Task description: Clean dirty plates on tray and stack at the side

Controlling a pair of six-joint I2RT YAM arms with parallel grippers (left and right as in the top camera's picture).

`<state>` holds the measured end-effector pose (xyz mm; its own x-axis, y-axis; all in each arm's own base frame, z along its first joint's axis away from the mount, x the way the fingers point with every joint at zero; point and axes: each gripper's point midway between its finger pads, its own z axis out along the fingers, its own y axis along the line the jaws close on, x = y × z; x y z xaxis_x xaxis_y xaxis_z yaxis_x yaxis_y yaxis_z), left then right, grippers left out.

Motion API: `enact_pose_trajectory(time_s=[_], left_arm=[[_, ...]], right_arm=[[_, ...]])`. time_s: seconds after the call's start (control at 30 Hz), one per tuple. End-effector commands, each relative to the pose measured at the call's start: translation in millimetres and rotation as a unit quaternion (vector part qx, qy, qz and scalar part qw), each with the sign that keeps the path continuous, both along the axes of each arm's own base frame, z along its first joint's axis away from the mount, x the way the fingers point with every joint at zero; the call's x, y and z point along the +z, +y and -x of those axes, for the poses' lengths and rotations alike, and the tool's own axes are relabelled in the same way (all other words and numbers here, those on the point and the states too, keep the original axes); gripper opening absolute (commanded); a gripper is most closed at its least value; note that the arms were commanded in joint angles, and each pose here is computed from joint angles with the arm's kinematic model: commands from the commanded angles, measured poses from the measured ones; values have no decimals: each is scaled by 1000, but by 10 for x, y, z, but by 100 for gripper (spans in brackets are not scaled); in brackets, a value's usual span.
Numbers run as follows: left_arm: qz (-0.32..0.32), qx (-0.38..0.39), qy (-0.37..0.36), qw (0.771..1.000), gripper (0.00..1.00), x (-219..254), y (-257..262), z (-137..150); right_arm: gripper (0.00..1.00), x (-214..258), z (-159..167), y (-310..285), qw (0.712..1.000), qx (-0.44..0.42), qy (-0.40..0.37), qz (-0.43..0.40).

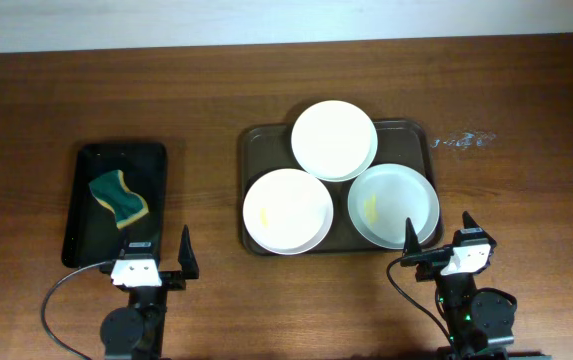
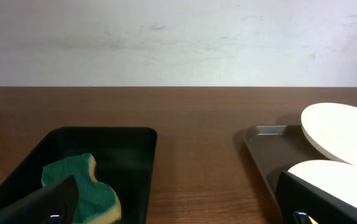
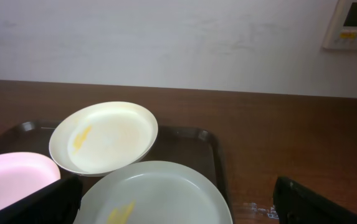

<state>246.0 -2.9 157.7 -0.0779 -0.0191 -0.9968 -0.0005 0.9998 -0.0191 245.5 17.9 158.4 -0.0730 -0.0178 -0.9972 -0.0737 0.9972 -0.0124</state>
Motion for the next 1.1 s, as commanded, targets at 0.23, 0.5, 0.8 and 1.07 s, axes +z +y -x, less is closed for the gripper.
enact_pose_trajectory(time_s=[0.23, 0.5, 0.8, 1.07], left_arm=[[122, -345, -7, 931, 99, 243, -1125, 415], [-39, -277, -282, 918, 99, 1800, -906, 727], [-13, -222, 39, 974, 99, 2160, -725, 333], [-32, 56, 291, 954, 99, 1508, 277, -729]], right_arm=[[98, -37, 0, -3, 1000, -2, 4, 4], [98, -37, 0, -3, 1000, -2, 4, 4], [98, -37, 0, -3, 1000, -2, 4, 4], [98, -37, 0, -3, 1000, -2, 4, 4]])
